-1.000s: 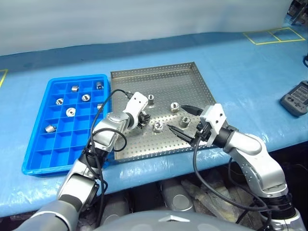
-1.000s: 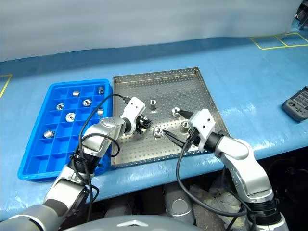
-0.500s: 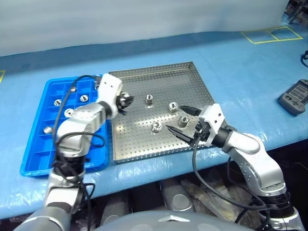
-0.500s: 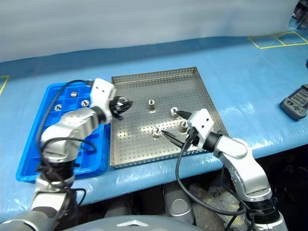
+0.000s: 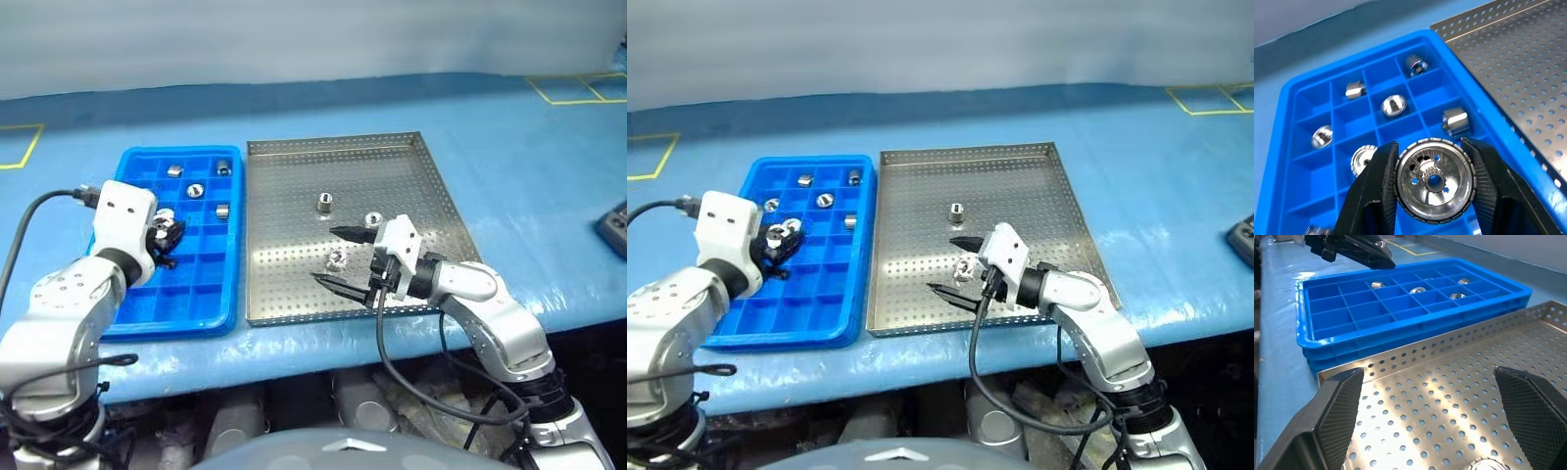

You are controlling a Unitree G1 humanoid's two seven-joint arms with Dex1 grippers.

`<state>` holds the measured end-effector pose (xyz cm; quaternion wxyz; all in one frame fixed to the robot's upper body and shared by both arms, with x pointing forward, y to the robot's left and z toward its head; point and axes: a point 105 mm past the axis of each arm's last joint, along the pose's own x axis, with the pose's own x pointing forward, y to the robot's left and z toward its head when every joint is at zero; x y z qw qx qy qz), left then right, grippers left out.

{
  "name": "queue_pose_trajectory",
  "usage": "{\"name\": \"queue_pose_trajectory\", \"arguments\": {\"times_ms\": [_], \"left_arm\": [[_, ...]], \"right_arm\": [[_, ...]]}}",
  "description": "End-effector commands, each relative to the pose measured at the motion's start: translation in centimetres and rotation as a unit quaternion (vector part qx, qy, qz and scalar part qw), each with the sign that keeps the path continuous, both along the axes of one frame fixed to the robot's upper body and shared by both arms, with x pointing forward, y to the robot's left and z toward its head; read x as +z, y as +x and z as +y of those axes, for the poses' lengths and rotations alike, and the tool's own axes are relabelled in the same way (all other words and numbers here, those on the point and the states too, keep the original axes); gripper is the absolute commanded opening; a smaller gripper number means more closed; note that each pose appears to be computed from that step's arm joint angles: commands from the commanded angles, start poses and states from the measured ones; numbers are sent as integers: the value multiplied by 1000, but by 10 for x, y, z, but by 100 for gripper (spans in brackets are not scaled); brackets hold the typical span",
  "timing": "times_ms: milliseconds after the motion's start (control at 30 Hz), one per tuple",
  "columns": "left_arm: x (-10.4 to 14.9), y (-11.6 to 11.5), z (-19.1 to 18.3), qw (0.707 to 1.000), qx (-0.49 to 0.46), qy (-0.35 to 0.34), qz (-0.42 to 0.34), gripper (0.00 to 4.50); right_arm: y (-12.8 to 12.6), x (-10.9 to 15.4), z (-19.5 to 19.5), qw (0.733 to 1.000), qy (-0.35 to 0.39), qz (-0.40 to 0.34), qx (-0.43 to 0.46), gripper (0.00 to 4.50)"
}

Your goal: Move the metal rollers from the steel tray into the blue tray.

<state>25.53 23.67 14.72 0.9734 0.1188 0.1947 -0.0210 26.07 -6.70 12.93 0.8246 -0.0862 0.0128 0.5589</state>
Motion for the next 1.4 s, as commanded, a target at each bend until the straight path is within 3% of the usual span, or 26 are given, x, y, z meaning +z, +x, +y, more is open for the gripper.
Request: {"name": "queue_pose_trajectory", "arguments": {"times_ms": [33,267,500,1033,1267,1400], "left_arm": [[2,-24,16,998,57,6,-7,170],[-15,-43,35,992,125,5,18,170],[-34,-38,39,988,147,-5,39,170],[-45,-28,43,989,140,9,56,170],[-45,-28,45,987,146,23,56,396],[-48,-27,41,988,136,16,64,396]], "right_arm": [[-3,8,9,999,11,-13,37,450],[1,8,13,999,9,-12,52,450],[1,9,11,999,7,-16,50,450],[0,10,4,999,6,-21,24,450],[3,10,3,1000,5,-25,16,450],[4,10,3,1000,4,-26,12,450]]}}
